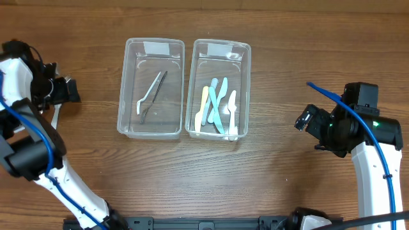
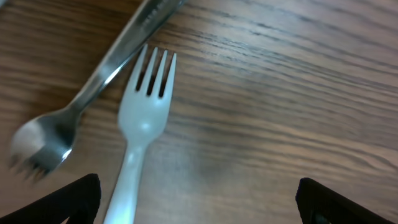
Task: Pack container
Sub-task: 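Move the left gripper to the next metal fork and grasp it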
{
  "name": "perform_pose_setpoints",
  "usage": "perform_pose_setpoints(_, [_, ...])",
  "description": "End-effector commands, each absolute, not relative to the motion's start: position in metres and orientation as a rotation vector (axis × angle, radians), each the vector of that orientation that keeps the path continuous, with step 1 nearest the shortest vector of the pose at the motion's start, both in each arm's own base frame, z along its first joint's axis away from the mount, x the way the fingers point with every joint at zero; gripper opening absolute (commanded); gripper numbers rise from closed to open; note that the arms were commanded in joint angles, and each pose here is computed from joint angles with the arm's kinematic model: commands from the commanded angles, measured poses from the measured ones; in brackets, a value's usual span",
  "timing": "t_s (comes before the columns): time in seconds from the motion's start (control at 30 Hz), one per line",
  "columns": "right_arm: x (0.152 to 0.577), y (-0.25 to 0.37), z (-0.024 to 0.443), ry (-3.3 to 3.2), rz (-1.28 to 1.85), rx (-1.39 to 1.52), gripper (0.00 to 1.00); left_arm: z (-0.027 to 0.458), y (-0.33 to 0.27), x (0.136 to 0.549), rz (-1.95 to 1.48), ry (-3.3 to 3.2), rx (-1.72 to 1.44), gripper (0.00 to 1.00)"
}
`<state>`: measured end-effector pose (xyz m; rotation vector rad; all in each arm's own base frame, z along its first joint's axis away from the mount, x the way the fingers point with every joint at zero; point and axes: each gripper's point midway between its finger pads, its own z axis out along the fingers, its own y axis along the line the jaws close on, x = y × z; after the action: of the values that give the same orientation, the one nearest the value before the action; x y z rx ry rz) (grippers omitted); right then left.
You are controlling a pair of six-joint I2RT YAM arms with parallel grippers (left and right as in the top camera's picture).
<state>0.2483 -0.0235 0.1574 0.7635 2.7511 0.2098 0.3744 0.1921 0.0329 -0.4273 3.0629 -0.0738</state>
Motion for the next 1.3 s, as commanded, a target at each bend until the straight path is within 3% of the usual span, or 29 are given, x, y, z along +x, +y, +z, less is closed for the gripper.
perform_pose_setpoints(0.0, [0.251,-0.024,0.159,2.747,0.202,0.743,1.00,0.017,0.193,0.375,-0.096,3.081,-0.394,1.00])
perform_pose_setpoints(0.77, [0.251,-0.024,0.159,2.746,0.197,0.744,1.00,-0.005,0.210,0.384,0.078,3.037,-0.310,1.00])
perform_pose_setpoints(0.97, [0.251,-0.024,0.159,2.746,0.197,0.744,1.00,-0.005,0.211,0.388,0.084,3.020,-0.307,0.86])
perform_pose_setpoints(1.07, [0.251,-0.024,0.159,2.746,0.197,0.744,1.00,-0.005,0.209,0.390,0.072,3.015,-0.302,0.73])
perform_pose_setpoints(1.1, [0.251,-0.024,0.159,2.746,0.197,0.744,1.00,-0.005,0.208,0.391,0.070,3.013,-0.300,0.65])
perform_pose_setpoints(1.17, [0.251,-0.024,0.159,2.746,0.197,0.744,1.00,-0.005,0.208,0.392,0.070,3.007,-0.297,0.39])
perform_pose_setpoints(1.27, [0.250,-0.025,0.159,2.746,0.188,0.745,1.00,-0.005,0.208,0.392,0.071,3.007,-0.297,0.38])
